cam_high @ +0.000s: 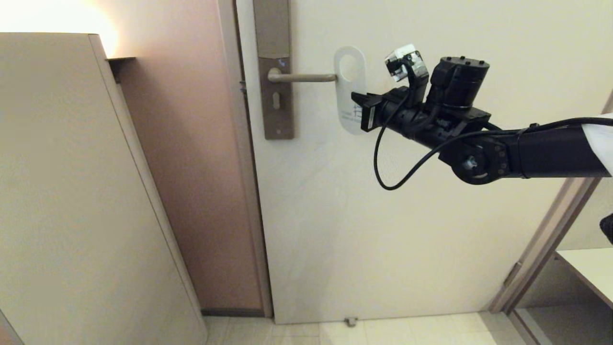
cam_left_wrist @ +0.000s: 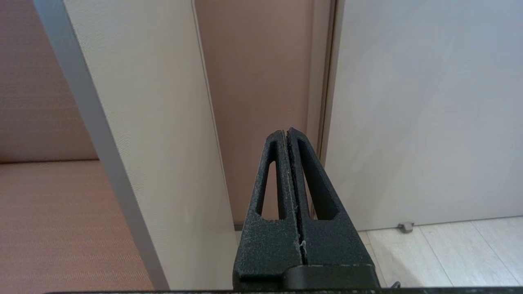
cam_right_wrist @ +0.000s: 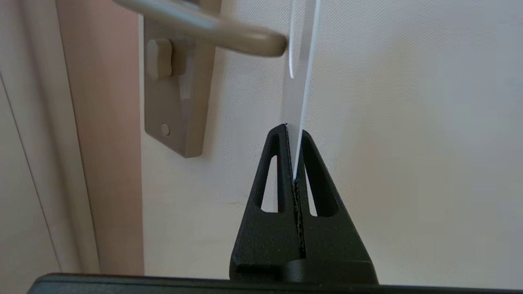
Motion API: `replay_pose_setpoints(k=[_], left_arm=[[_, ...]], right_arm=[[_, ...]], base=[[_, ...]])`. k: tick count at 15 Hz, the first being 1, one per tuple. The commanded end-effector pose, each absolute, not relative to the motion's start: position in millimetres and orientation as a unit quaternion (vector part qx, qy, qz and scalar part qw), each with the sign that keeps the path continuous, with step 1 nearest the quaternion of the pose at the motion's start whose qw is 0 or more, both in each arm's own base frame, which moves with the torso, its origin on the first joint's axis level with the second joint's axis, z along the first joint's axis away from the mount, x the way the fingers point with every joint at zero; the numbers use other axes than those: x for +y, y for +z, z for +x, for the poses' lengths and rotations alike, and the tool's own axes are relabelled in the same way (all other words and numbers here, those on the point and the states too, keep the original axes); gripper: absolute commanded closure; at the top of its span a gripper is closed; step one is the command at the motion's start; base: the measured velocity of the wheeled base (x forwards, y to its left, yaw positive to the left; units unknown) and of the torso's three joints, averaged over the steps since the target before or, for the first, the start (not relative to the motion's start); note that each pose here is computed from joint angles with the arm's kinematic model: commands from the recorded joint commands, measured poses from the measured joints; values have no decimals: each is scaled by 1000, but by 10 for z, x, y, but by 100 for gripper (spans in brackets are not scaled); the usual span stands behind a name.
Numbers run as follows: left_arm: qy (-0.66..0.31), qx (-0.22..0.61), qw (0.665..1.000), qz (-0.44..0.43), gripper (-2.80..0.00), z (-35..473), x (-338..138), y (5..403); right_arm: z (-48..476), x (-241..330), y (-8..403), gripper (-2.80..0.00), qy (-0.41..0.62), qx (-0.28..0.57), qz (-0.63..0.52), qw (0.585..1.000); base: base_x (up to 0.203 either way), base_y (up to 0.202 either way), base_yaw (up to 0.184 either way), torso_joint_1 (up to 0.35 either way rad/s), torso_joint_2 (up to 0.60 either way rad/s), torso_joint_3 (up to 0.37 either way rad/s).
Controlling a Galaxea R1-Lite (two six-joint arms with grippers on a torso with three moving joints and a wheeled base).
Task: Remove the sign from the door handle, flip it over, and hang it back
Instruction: Hang the sign back with the other side facing out
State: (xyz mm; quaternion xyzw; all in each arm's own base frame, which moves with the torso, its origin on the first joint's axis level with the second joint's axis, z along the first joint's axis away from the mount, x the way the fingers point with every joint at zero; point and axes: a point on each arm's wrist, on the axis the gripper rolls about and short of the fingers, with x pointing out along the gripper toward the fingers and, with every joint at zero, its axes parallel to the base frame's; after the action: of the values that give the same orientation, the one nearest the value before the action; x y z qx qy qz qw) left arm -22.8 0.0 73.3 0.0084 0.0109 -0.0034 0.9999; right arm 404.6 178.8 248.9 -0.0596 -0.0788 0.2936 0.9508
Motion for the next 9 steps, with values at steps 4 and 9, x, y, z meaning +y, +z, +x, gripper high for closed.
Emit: replay_pose_setpoints(k=[4, 9], left_arm=[[-3, 11, 1000, 8, 0, -228, -1, 733], [-3, 11, 1000, 8, 0, -228, -1, 733]], right_arm=[[4115, 1864, 2389, 0, 294, -74, -60, 951], [4172, 1889, 2353, 0, 295, -74, -60, 951]], base=[[0, 0, 0, 0, 0, 0], [0, 0, 0, 0, 0, 0]])
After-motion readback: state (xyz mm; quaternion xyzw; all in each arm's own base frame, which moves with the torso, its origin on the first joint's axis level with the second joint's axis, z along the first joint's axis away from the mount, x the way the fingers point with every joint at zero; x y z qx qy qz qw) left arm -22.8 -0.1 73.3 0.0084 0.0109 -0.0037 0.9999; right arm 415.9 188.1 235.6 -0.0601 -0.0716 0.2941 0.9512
